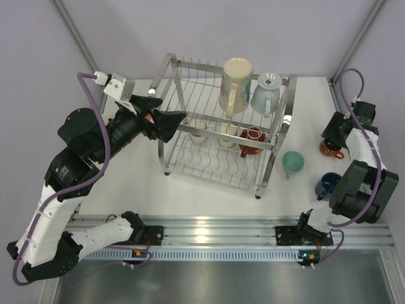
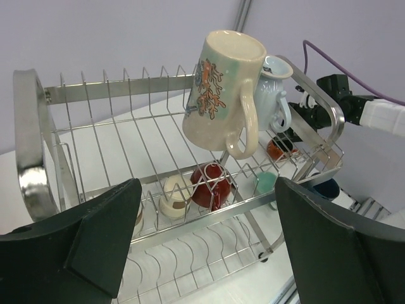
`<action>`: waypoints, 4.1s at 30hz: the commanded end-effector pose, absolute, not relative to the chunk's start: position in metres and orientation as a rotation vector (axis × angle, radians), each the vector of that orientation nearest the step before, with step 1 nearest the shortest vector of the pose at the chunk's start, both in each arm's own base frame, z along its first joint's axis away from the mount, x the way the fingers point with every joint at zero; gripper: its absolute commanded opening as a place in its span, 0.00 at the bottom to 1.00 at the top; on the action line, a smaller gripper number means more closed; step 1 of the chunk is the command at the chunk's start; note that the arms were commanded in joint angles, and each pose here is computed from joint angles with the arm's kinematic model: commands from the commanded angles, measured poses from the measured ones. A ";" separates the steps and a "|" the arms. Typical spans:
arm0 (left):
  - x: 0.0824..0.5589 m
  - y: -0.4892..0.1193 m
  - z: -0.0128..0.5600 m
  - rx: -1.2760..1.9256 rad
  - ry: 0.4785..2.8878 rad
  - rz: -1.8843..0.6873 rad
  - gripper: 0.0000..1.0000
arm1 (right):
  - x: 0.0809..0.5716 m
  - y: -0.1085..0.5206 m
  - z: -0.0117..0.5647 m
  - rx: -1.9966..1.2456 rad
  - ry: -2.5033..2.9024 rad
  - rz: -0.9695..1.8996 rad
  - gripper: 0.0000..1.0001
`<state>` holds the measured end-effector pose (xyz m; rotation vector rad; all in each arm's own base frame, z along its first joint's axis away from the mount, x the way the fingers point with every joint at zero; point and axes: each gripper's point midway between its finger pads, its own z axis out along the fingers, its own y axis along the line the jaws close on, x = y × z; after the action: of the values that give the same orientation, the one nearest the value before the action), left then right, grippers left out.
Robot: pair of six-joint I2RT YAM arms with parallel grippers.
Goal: Load the cups into the dish rack
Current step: Grab a cup with the right arm, then pass the cup from the right arm to the left
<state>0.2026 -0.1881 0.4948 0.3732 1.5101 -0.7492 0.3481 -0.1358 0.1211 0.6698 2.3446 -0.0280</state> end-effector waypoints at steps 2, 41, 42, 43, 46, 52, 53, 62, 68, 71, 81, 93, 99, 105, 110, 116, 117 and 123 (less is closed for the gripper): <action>0.204 -0.195 0.522 0.418 1.410 -0.755 0.92 | 0.369 -0.138 0.144 0.521 2.287 -0.034 0.59; 0.212 -0.195 0.513 0.377 1.377 -0.748 0.93 | 0.385 -0.127 0.071 0.390 2.572 -0.035 0.06; 0.208 -0.199 0.513 0.397 1.376 -0.774 0.94 | 0.386 -0.128 0.075 0.396 2.562 -0.043 0.00; 0.207 -0.202 0.511 0.402 1.390 -0.791 0.95 | 0.387 -0.129 0.079 0.397 2.551 -0.049 0.00; 0.208 -0.202 0.516 0.361 1.398 -0.817 0.96 | 0.389 -0.136 0.103 0.440 2.497 -0.101 0.00; 0.195 -0.210 0.517 0.424 1.391 -0.883 0.95 | 0.401 -0.134 0.218 0.580 2.230 -0.064 0.00; 0.188 -0.214 0.518 0.459 1.382 -0.914 0.95 | 0.401 -0.131 0.237 0.573 2.191 -0.043 0.00; 0.171 -0.223 0.543 0.513 1.317 -1.018 0.90 | 0.353 -0.046 0.465 0.356 1.607 0.350 0.00; 0.157 -0.238 0.566 0.566 1.234 -1.140 0.89 | 0.269 0.038 0.579 0.152 1.222 0.785 0.00; 0.155 -0.248 0.572 0.591 1.221 -1.197 0.88 | 0.231 0.064 0.612 0.067 1.105 0.911 0.00; 0.128 -0.257 0.596 0.709 1.034 -1.313 0.87 | 0.160 0.110 0.659 -0.017 0.921 1.377 0.00; 0.129 -0.277 0.603 0.761 0.971 -1.413 0.86 | 0.121 0.133 0.683 -0.106 0.887 1.637 0.00; 0.138 -0.284 0.608 0.732 0.960 -1.434 0.86 | 0.125 0.157 0.691 -0.216 0.880 1.759 0.00; 0.142 -0.292 0.604 0.736 0.955 -1.482 0.82 | 0.121 0.200 0.692 -0.302 0.871 1.867 0.00; 0.133 -0.290 0.606 0.754 0.911 -1.515 0.80 | 0.118 0.230 0.686 -0.322 0.868 1.952 0.00; 0.135 -0.294 0.597 0.765 0.925 -1.519 0.79 | 0.112 0.260 0.687 -0.365 0.848 2.032 0.00; 0.136 -0.295 0.596 0.762 0.929 -1.518 0.79 | 0.113 0.264 0.687 -0.366 0.850 2.035 0.00; 0.133 -0.292 0.597 0.765 0.919 -1.515 0.65 | 0.107 0.277 0.686 -0.380 0.848 2.076 0.00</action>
<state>0.1510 -0.3035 0.5765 0.7387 1.0351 -1.5187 0.1388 0.3008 0.6430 -0.3294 1.0797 2.0718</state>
